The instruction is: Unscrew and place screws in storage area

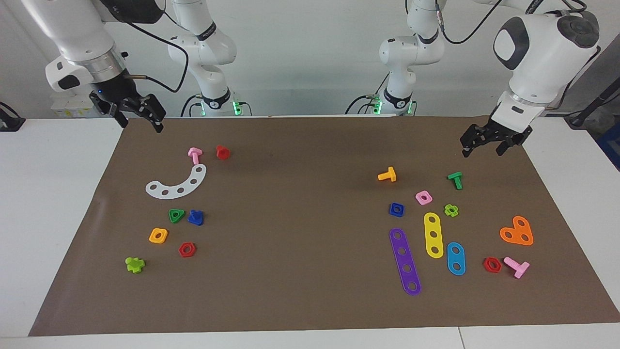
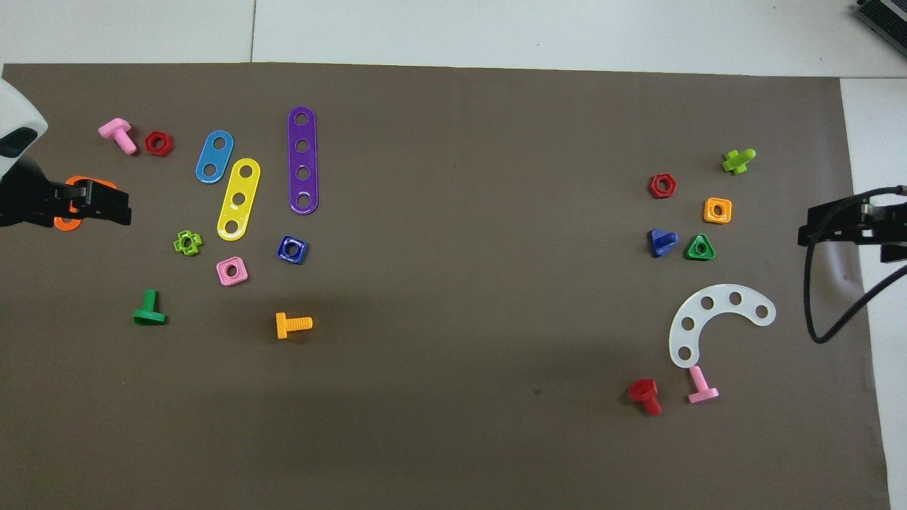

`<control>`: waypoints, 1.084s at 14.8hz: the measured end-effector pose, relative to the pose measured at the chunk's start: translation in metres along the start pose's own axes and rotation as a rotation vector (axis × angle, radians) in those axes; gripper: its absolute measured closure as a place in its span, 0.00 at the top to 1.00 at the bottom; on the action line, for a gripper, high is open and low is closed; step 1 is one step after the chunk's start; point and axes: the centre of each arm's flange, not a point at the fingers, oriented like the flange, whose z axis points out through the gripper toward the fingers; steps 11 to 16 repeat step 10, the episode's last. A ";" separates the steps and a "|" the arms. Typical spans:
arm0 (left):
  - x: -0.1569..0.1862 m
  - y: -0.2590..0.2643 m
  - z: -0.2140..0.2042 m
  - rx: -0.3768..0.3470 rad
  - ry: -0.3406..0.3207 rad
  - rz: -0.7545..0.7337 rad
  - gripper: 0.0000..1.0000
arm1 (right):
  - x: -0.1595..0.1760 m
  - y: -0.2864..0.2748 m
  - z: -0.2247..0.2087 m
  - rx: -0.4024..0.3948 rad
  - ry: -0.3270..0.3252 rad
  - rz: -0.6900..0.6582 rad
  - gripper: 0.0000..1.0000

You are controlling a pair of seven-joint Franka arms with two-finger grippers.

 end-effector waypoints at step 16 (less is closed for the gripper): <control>0.000 0.000 0.000 0.000 0.000 0.000 1.00 | -0.002 -0.006 0.001 -0.007 -0.007 -0.012 1.00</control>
